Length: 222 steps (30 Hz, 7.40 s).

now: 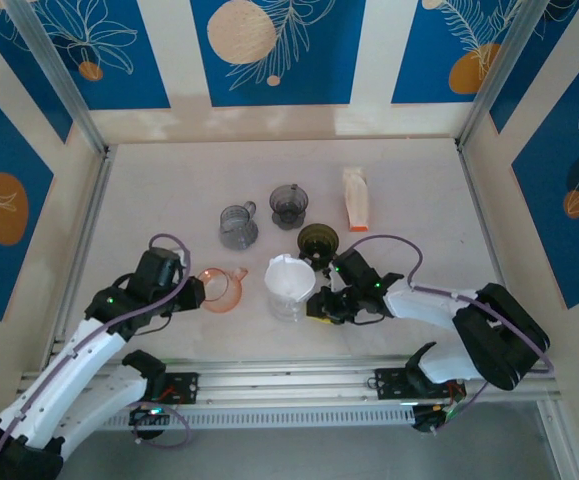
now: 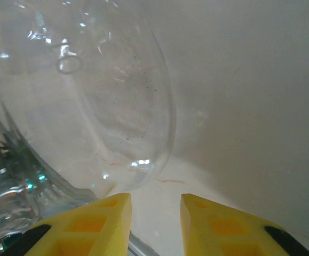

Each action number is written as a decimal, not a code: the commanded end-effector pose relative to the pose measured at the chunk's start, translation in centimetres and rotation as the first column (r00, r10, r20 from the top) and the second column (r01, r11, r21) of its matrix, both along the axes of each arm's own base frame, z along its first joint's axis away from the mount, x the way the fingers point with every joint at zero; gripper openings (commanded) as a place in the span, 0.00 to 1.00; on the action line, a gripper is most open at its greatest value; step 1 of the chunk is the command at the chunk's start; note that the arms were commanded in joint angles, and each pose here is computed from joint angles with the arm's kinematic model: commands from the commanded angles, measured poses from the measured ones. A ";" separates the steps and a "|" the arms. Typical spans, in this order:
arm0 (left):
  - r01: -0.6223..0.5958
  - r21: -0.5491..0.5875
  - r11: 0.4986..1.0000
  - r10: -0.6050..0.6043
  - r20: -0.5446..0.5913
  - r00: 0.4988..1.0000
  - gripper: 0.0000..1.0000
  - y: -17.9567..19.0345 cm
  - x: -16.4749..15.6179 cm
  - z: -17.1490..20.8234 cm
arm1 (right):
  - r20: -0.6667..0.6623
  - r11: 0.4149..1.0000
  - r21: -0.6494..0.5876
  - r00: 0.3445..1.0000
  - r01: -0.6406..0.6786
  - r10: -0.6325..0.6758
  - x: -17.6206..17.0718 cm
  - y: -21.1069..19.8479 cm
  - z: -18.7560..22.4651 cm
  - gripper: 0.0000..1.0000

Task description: Place the coffee filter in the dripper

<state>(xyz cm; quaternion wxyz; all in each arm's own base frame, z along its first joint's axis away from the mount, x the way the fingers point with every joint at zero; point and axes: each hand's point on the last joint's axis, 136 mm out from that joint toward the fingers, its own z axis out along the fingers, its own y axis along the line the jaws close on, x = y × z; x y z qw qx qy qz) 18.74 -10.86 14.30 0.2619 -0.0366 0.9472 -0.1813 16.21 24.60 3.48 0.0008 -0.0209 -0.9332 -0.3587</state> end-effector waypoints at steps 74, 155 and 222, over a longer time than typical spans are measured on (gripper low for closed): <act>0.143 -0.160 0.977 -0.063 0.426 0.903 0.14 -4.3 5.6 20.1 | 0.132 1.000 -0.005 0.991 0.006 -0.006 7.1 9.1 2.6 0.31; 0.207 -0.084 0.975 -0.113 0.615 0.780 1.00 -5.5 -0.4 15.9 | 0.350 0.872 -0.240 0.876 0.428 -0.333 17.5 -5.7 7.9 0.53; 0.120 -0.121 0.985 -0.018 0.623 0.782 1.00 -3.3 -0.3 13.0 | 0.280 0.968 -0.180 0.935 -0.172 0.218 0.8 3.6 13.6 0.00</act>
